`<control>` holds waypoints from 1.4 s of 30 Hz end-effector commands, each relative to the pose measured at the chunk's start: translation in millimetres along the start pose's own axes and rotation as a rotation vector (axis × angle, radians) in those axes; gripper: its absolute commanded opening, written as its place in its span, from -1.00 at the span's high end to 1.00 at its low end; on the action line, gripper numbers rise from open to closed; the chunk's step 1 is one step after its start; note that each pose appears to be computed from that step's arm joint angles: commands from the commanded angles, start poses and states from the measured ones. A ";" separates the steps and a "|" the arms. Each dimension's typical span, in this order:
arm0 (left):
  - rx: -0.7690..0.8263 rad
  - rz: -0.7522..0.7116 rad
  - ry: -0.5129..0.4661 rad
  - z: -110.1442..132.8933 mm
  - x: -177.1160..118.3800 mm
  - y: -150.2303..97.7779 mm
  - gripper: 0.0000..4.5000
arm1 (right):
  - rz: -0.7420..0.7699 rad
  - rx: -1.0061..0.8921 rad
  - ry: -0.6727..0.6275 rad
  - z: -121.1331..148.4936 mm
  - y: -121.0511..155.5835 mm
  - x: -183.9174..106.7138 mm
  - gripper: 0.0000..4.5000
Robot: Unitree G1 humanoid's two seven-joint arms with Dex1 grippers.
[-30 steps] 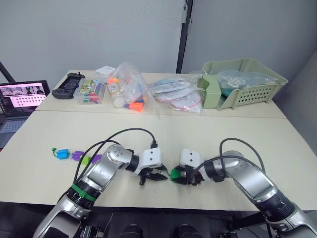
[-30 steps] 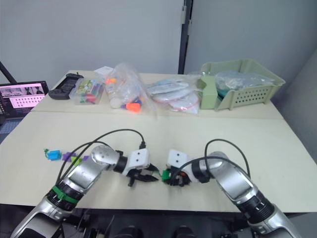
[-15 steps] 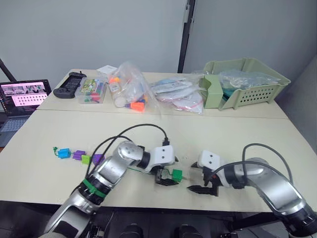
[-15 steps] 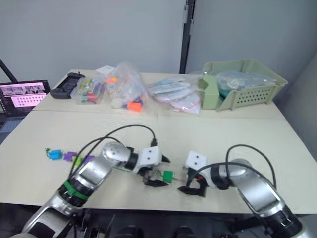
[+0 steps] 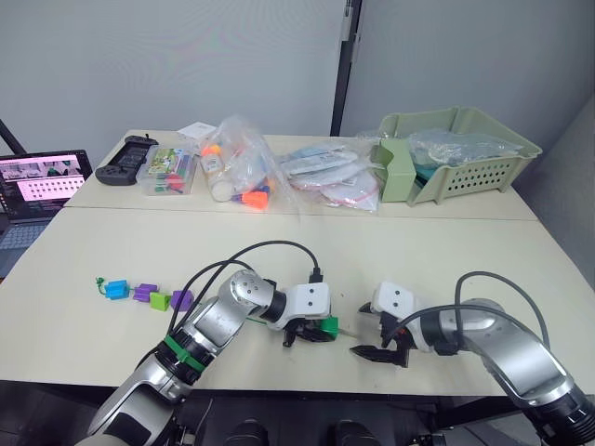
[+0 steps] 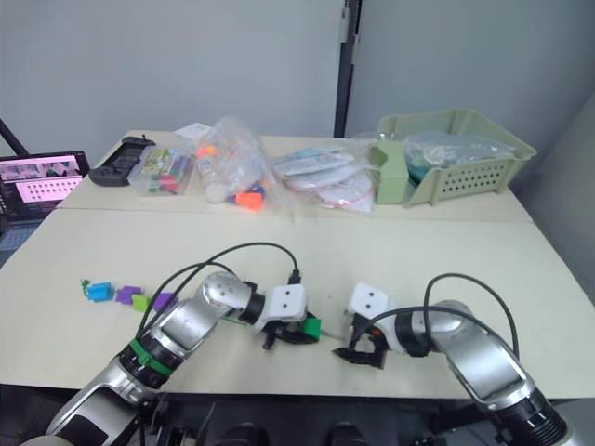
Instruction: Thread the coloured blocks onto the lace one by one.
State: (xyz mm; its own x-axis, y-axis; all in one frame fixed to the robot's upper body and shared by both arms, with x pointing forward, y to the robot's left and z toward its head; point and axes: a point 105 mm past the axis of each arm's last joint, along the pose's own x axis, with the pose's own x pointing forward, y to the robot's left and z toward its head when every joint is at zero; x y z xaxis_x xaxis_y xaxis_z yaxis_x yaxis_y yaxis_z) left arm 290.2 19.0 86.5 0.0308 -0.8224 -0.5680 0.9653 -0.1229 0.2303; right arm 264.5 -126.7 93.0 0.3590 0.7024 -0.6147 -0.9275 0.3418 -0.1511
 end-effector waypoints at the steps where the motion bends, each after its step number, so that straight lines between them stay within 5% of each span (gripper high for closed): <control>1: 0.048 -0.003 -0.030 12.3 -3.2 1.4 0.47 | 0.009 -0.027 -0.016 2.0 3.0 1.9 -0.76; 13: 0.051 -0.008 -0.037 15.2 -6.4 1.5 0.47 | -0.014 -0.020 0.008 -8.0 -0.9 1.4 1.00; 20: 0.029 0.018 -0.021 5.9 -26.2 3.3 0.47 | 0.004 -0.054 -0.004 1.1 -2.3 -0.2 1.00; 34: -0.188 0.166 0.262 -106.4 -182.0 -17.3 0.47 | 0.073 -0.131 0.029 15.1 -1.1 -9.2 1.00; 42: -0.163 0.228 0.319 -127.1 -217.2 -12.2 0.47 | 0.058 -0.139 0.066 8.4 -7.8 -15.7 1.00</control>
State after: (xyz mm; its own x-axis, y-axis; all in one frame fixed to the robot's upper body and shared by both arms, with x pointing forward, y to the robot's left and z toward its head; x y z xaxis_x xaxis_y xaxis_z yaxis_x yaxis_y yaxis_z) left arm 302.5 256.3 106.4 0.2688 -0.6424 -0.7177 0.9612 0.1304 0.2432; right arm 263.7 -131.8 101.2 0.2707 0.6805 -0.6809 -0.9622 0.2134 -0.1692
